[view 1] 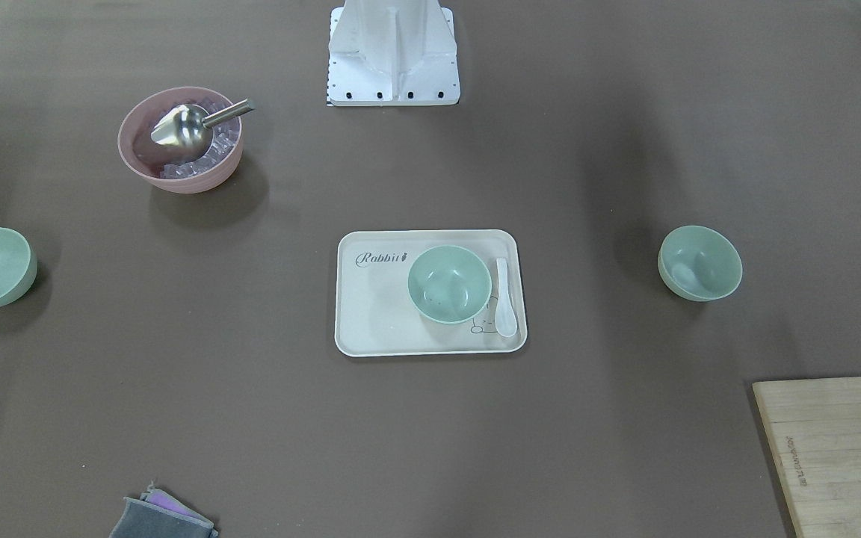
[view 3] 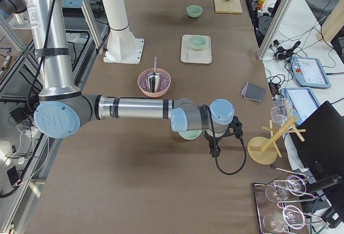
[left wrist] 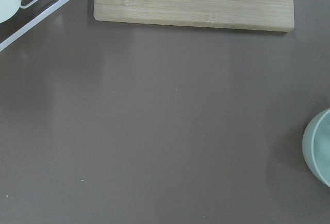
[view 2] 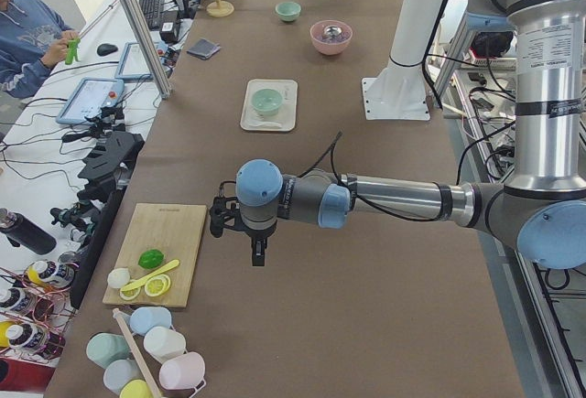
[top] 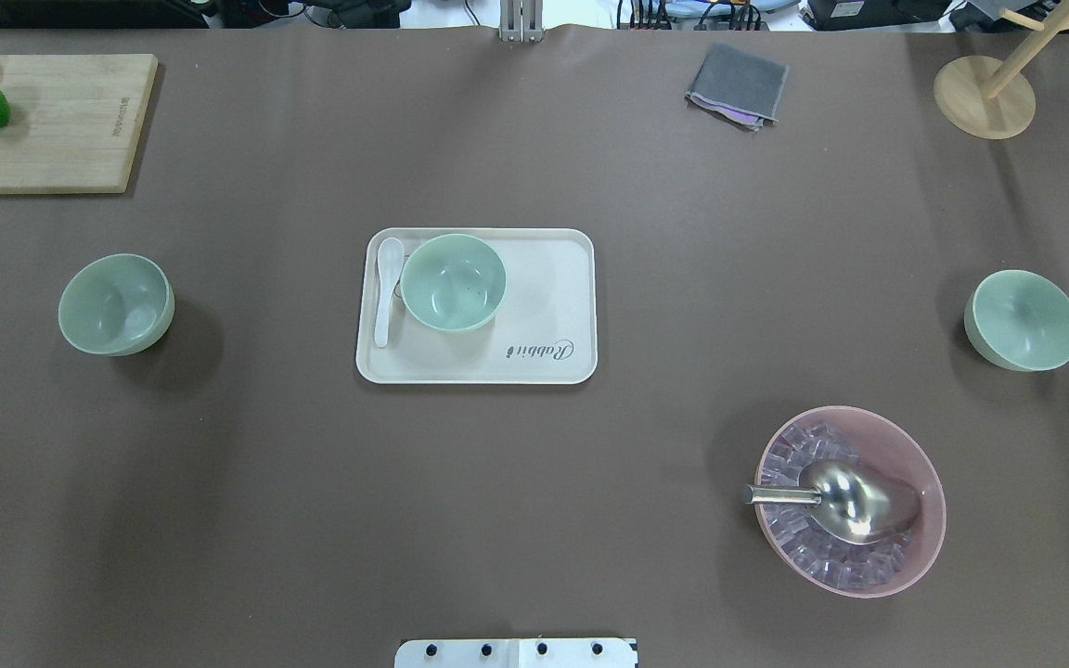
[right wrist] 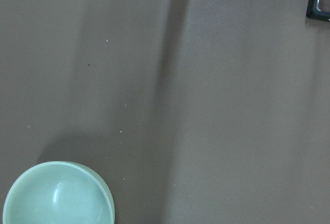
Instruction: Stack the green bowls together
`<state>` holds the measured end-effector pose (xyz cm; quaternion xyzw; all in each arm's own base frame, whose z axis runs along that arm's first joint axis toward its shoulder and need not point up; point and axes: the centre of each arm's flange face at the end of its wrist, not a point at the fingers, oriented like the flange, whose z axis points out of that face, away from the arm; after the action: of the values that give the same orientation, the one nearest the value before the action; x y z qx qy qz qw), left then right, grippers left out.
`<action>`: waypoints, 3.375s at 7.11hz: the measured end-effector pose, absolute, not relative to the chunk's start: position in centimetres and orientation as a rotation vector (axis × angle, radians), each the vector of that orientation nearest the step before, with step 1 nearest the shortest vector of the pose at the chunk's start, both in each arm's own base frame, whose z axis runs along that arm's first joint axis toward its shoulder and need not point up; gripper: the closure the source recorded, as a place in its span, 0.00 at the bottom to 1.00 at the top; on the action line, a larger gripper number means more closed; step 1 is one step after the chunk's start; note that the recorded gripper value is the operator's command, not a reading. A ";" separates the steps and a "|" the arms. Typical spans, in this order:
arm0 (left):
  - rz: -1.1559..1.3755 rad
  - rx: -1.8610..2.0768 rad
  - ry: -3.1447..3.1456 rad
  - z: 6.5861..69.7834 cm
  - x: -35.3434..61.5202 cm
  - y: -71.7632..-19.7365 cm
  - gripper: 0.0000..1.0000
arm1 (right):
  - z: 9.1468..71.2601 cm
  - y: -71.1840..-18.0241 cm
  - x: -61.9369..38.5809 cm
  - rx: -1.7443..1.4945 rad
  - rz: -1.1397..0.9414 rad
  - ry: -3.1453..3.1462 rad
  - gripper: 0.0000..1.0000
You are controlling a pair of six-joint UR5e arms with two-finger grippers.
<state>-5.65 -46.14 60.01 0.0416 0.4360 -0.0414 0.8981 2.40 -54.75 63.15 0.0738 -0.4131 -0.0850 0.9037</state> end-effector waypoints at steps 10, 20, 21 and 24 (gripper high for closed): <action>-0.078 0.046 0.914 57.7 -1.5 -48.4 0.02 | 64.4 -51.1 -11.7 0.120 -0.308 -0.795 0.22; -0.077 -0.020 0.906 54.9 5.8 -50.6 0.07 | 60.2 -53.9 -14.6 0.110 -0.213 -0.829 1.00; -0.061 -0.011 0.872 54.6 7.9 -50.7 0.08 | 57.0 -55.6 -16.1 0.115 -0.172 -0.859 1.00; -0.040 0.009 0.847 54.7 14.7 -50.5 0.15 | 46.8 -57.1 -23.9 0.100 -0.109 -0.952 1.00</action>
<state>14.68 -50.51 54.67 0.0044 0.4109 -0.0192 0.9115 -23.90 -57.14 46.83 0.0481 -0.4579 -0.0524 0.8861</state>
